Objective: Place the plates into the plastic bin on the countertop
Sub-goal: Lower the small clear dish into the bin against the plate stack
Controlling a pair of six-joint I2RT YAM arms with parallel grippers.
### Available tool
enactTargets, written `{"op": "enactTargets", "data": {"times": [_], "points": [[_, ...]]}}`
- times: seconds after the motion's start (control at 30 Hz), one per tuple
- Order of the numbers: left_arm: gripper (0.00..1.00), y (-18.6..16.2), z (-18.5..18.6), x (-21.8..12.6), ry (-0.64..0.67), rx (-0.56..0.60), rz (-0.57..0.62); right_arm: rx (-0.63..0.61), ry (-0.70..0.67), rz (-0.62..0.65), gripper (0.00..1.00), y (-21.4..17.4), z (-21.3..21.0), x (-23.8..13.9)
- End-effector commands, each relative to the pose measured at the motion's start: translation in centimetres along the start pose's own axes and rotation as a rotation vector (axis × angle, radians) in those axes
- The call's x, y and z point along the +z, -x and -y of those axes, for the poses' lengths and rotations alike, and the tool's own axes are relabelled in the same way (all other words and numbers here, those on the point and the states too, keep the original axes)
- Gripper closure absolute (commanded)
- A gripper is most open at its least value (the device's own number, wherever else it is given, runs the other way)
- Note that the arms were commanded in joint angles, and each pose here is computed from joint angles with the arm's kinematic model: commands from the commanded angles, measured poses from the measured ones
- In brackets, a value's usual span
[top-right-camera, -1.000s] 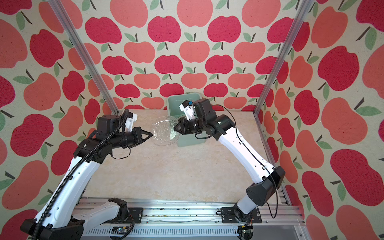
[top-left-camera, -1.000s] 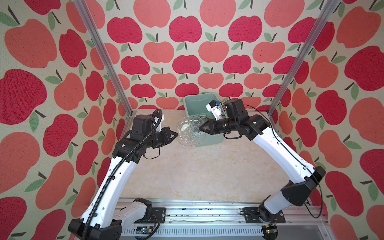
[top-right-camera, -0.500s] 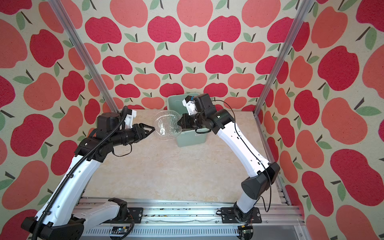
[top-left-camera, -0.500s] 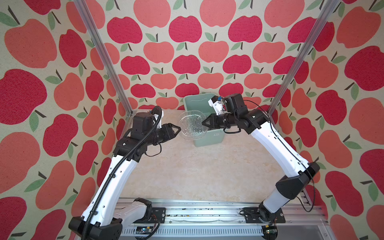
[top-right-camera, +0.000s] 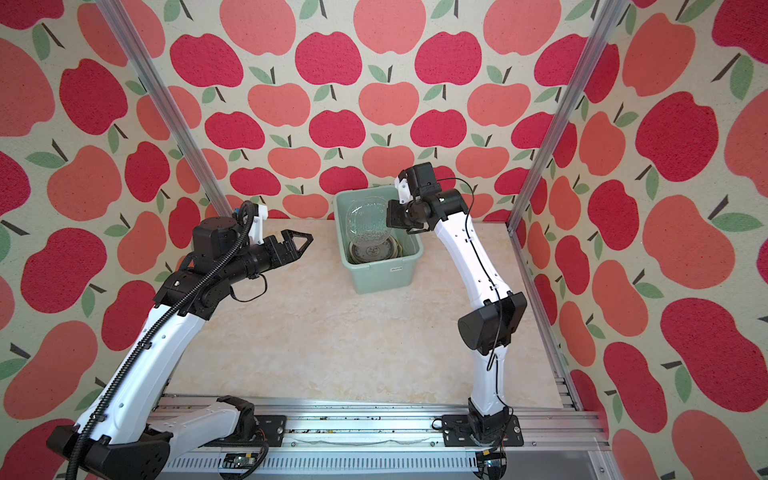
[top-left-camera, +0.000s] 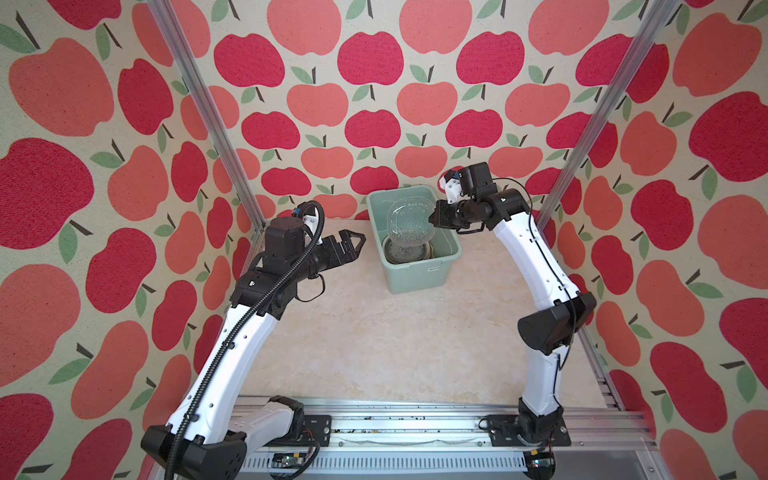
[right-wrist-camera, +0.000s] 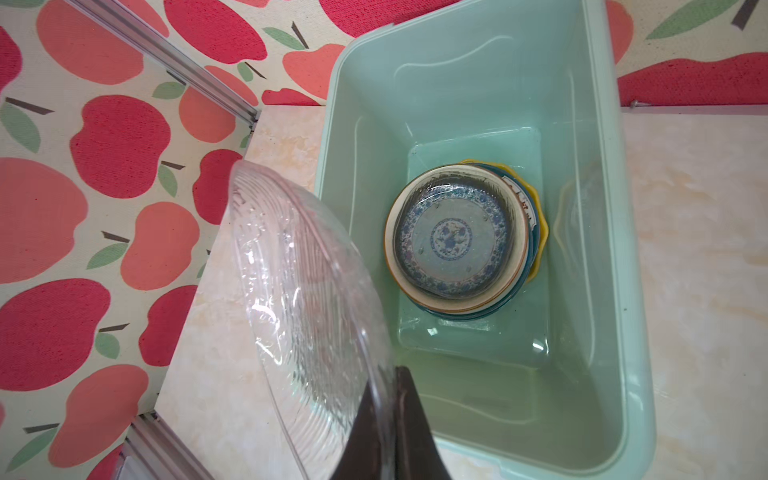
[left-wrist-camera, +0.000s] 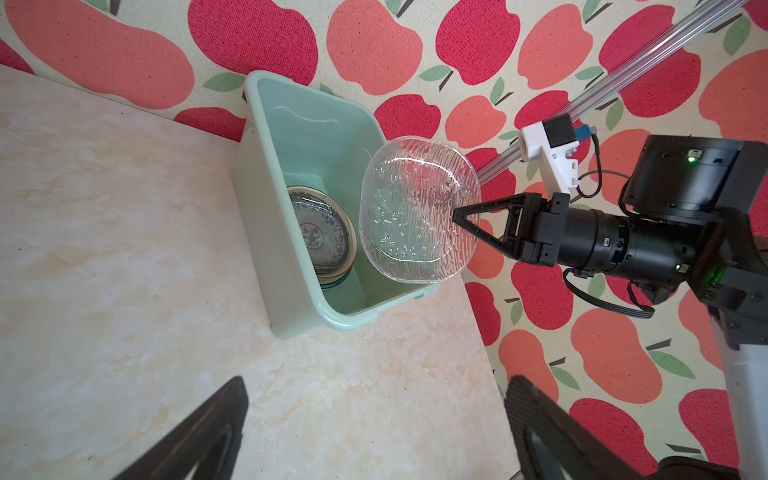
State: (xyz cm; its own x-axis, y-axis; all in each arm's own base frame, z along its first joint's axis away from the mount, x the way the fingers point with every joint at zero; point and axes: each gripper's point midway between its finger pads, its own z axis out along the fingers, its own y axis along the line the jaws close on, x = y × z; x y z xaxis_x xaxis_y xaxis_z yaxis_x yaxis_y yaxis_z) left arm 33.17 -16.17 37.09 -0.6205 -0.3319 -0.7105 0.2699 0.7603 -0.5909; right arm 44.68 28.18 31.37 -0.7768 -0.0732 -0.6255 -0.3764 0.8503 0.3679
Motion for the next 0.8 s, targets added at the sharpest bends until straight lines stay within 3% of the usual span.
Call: {"op": "enactTargets", "data": {"times": [0.0, 0.2, 0.77], "points": [[0.01, 2.1, 0.2, 1.1, 0.014, 0.064, 0.039, -0.091, -0.123, -0.049, 0.97, -0.4, 2.5, 1.9], [0.01, 2.9, -0.3, 3.2, 0.033, 0.085, 0.032, -0.144, -0.206, -0.061, 0.97, -0.1, 5.0, 6.1], [0.01, 0.7, -2.6, 7.3, 0.065, 0.049, -0.087, -0.177, -0.208, -0.157, 0.92, -3.1, 7.8, 14.0]]}}
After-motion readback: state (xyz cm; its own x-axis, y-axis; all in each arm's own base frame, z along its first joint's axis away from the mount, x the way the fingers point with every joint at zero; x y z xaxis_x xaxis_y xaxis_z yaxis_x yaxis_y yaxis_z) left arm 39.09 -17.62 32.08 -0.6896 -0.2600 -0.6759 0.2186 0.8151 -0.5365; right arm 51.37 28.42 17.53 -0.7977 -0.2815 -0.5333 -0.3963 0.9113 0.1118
